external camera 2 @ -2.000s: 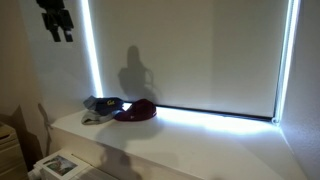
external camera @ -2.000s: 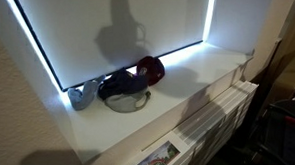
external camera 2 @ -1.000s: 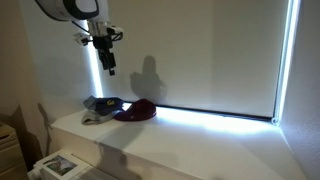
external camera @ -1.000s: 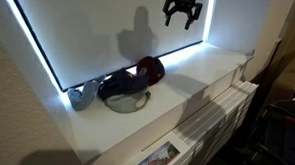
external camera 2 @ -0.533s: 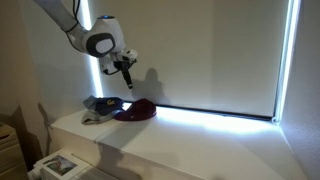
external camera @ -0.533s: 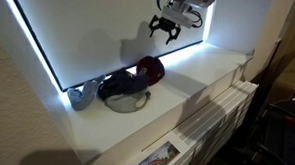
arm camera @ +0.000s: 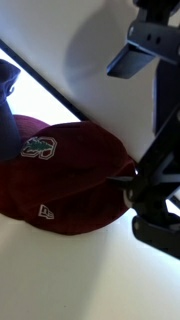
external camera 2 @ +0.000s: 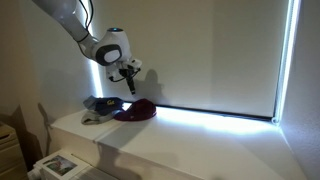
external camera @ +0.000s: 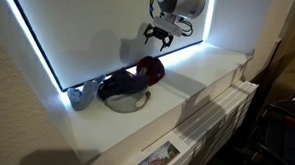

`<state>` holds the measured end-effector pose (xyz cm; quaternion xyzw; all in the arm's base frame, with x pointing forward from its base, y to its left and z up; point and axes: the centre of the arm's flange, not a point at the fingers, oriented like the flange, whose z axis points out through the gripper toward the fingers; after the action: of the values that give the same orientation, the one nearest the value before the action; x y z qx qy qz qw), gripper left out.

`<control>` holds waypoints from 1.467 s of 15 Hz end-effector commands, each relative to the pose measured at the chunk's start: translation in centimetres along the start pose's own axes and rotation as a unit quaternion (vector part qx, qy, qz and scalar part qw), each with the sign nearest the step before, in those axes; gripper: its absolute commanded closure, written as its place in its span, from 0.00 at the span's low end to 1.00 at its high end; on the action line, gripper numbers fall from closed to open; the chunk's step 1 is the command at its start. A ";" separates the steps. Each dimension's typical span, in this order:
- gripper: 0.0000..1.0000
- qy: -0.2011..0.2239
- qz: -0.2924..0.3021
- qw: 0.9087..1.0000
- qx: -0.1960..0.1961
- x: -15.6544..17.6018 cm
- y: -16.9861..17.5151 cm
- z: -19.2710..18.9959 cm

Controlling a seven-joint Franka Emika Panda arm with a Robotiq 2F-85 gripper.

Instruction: Move the maroon cap to the right side of the window sill

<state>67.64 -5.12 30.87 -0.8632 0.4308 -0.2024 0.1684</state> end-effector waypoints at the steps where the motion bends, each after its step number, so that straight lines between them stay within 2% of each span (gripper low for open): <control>1: 0.00 -0.059 0.022 0.998 -0.023 2.4 0.5 3.4; 3: 0.00 -0.109 0.031 0.992 -0.055 3.5 1.6 6.3; 5: 0.00 -0.131 0.046 0.986 -0.087 4.2 2.7 8.1; 6: 0.00 -0.111 0.031 0.991 -0.071 2.0 3.3 5.6; 8: 0.00 -0.121 0.039 0.988 -0.083 2.9 4.3 7.3; 11: 0.00 -0.124 0.040 0.988 -0.084 3.0 4.0 7.8; 13: 0.00 -0.093 0.013 0.993 -0.071 2.3 3.7 7.2; 14: 0.00 -0.105 0.025 0.991 -0.080 3.2 3.8 8.7; 17: 0.00 -0.133 0.030 0.987 -0.091 2.8 4.7 11.2; 18: 0.00 -0.119 0.031 0.989 -0.085 2.5 4.4 9.4; 22: 0.00 -0.125 0.033 0.987 -0.092 2.1 5.3 11.1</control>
<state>70.71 -8.53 19.32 -0.8789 0.4512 -0.0468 0.1473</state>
